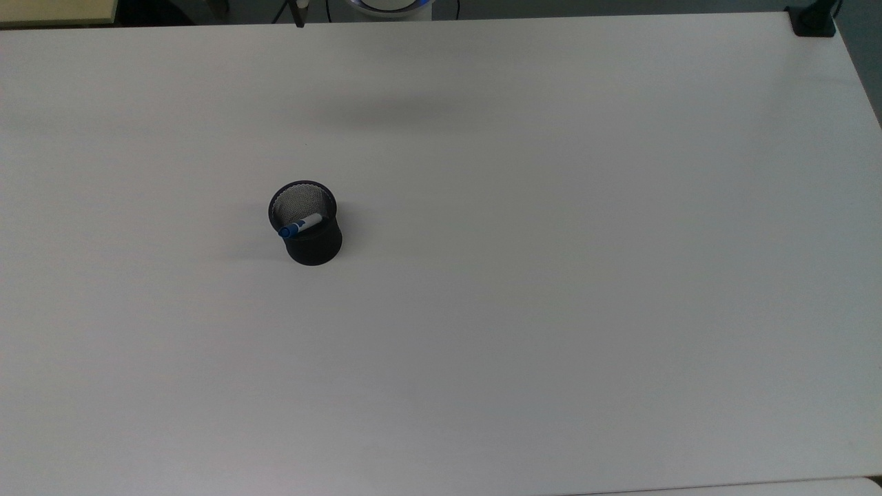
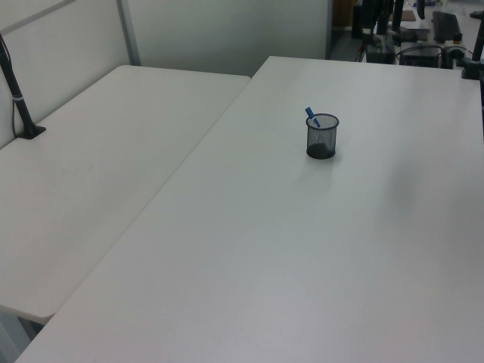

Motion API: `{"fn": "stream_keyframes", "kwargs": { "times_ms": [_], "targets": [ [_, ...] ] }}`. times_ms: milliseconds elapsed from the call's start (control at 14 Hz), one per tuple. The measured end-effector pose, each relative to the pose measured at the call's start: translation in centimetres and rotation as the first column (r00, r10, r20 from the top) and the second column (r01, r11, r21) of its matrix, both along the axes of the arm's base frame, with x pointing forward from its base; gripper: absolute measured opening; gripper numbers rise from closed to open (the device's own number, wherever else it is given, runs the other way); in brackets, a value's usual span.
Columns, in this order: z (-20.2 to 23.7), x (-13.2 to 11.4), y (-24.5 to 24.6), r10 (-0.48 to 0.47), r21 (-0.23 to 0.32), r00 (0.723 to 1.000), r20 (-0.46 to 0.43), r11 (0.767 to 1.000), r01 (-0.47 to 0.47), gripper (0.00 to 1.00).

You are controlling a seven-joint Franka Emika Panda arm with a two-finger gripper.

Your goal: Remove the marker

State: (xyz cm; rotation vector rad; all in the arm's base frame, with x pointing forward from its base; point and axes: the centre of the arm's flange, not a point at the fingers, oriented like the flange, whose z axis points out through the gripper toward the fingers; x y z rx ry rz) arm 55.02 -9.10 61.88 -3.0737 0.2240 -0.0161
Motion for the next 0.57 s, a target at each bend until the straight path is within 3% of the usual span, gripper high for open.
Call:
{"fn": "stream_keyframes", "kwargs": {
  "times_ms": [571],
  "targets": [
    [1.2, -0.1, -1.2, -0.019, -0.005, 0.999, 0.025, 1.0, 0.019, 1.0]
  ]
}}
